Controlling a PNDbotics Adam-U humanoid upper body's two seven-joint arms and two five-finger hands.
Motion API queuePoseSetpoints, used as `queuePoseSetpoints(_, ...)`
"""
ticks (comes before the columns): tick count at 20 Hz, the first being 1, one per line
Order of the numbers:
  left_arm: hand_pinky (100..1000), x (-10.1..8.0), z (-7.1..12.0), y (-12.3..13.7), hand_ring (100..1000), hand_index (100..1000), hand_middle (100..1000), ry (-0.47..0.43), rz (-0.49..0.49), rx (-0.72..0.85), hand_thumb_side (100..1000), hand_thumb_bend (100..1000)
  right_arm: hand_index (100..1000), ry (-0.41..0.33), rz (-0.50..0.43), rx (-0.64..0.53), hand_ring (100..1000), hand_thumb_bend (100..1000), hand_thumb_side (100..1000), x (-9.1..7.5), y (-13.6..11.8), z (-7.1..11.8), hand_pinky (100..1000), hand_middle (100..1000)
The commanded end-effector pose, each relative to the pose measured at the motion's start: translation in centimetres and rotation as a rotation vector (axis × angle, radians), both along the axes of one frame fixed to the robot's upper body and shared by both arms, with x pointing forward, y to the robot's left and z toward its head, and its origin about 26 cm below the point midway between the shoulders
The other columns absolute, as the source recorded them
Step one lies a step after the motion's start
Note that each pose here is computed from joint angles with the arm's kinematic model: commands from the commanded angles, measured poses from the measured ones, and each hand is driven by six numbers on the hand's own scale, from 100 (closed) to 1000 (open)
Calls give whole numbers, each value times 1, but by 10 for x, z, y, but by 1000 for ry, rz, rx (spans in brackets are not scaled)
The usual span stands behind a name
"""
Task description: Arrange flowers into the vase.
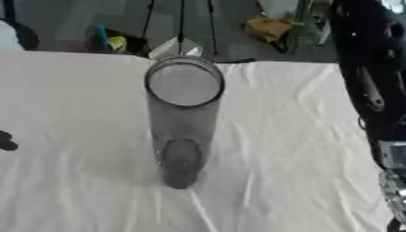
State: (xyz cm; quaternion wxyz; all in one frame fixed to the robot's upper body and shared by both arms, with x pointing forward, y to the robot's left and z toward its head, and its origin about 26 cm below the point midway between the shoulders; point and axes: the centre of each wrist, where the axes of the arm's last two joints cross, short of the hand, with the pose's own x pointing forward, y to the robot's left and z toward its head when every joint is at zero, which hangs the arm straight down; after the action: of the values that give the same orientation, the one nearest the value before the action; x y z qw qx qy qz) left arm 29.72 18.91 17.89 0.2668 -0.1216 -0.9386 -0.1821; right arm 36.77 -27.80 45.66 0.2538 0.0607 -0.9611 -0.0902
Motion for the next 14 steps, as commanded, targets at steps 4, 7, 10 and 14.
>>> queuePoseSetpoints(4, 589, -3, 7, -3, 635, 871, 729, -18, -30, 6, 1000, 124, 100, -73, 71, 39, 100, 100, 336, -18, 18, 16, 100, 100)
queuePoseSetpoints(7, 588, -3, 7, -4, 635, 871, 729, -18, -38, 5, 1000, 124, 100, -91, 102, 55, 100, 100, 332, -21, 26, 15, 100, 100)
queuePoseSetpoints(10, 588, -3, 7, -5, 635, 871, 729, -17, -43, 5, 1000, 124, 100, -122, 133, 74, 100, 100, 336, -26, 35, 12, 100, 100)
queuePoseSetpoints(14, 587, -3, 8, -6, 635, 871, 729, -18, -48, 5, 1000, 124, 100, -150, 169, 85, 100, 100, 332, -32, 46, 8, 100, 100)
